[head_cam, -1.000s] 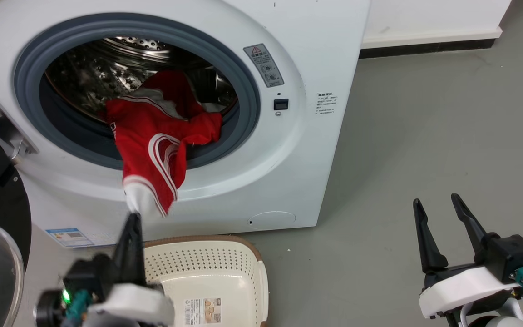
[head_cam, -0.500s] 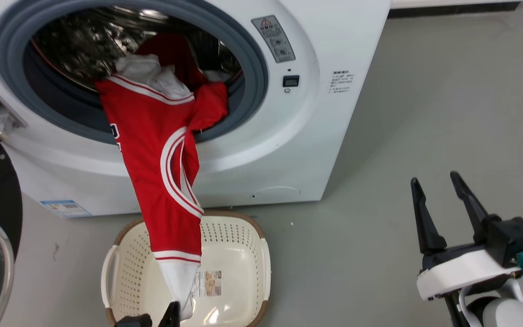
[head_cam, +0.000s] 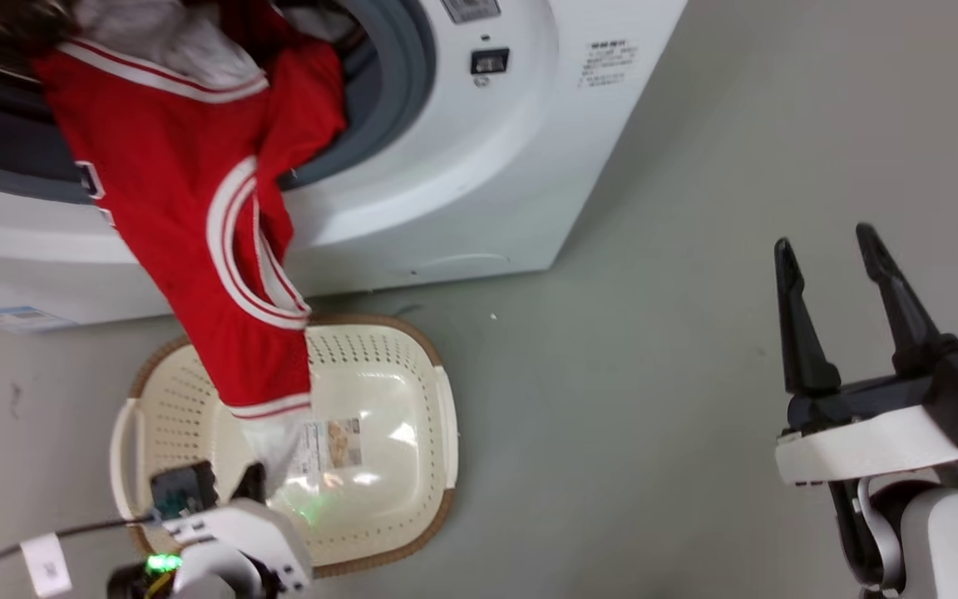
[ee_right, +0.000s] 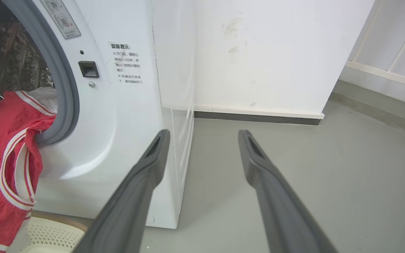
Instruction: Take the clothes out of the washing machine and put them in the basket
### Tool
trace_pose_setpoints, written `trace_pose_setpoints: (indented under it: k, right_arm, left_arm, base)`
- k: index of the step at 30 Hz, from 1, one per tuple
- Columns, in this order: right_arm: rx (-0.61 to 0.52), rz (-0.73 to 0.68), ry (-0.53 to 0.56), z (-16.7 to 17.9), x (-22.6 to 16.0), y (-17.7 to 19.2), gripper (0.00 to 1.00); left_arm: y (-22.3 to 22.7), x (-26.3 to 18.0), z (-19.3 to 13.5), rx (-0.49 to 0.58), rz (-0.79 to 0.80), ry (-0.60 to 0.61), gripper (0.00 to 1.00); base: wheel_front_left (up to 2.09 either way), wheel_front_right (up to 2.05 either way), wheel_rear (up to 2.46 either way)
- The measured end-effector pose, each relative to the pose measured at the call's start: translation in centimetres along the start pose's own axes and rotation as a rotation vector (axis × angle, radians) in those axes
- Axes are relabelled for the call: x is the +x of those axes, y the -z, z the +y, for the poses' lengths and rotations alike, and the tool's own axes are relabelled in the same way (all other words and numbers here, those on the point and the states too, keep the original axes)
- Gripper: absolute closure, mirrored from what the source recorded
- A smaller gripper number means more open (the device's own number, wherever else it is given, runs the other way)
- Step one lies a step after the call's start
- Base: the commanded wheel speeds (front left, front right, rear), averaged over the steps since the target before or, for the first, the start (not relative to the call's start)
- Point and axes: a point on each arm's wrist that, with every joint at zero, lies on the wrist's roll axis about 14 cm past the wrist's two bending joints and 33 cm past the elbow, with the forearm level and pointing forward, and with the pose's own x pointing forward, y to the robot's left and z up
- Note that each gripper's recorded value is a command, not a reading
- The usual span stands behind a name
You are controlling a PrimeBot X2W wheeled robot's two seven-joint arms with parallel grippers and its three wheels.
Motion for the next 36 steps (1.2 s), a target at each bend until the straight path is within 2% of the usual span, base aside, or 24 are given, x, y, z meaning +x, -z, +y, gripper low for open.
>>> trace_pose_setpoints:
  k: [8, 17, 18, 19, 20, 21, 28, 36]
  right_arm:
    - [-0.005, 0.040, 0.045, -1.8, 1.1, 2.9, 0.00]
    - [-0.015, 0.090, 0.064, -2.6, 1.5, 5.7, 0.00]
    - [-0.016, 0.092, 0.066, -2.7, 1.5, 5.8, 0.00]
    - [-0.015, 0.093, 0.068, -2.7, 1.4, 5.8, 0.00]
    - [-0.015, 0.090, 0.068, -2.8, 1.5, 5.8, 0.00]
    - [-0.013, 0.083, 0.069, -2.8, 1.4, 5.6, 0.00]
    - [-0.002, 0.035, 0.068, -2.6, 0.9, 3.7, 0.00]
    - [0.005, -0.013, 0.034, -1.2, -0.6, 0.9, 0.00]
  left_arm:
    - [0.2, 6.2, 1.3, 0.022, 0.088, -0.020, 1.00]
    - [0.6, 10.1, 2.0, 0.022, 0.140, -0.034, 1.00]
    - [0.7, 10.3, 2.0, 0.023, 0.145, -0.033, 0.88]
    - [0.8, 10.2, 1.9, 0.017, 0.148, -0.033, 0.66]
    - [0.8, 10.1, 1.8, 0.011, 0.151, -0.030, 0.50]
    - [0.6, 10.0, 1.8, 0.009, 0.148, -0.030, 0.00]
    - [-0.7, 7.6, 1.6, 0.014, 0.093, -0.013, 0.00]
    - [-3.6, 3.2, 0.7, 0.003, -0.047, 0.015, 0.00]
  base:
    - [0.00, 0.00, 0.00]
    - [0.00, 0.00, 0.00]
    - [0.00, 0.00, 0.00]
    - [0.00, 0.00, 0.00]
    - [0.00, 0.00, 0.00]
    - [0.00, 0.00, 0.00]
    - [0.00, 0.00, 0.00]
    - [0.00, 0.00, 0.00]
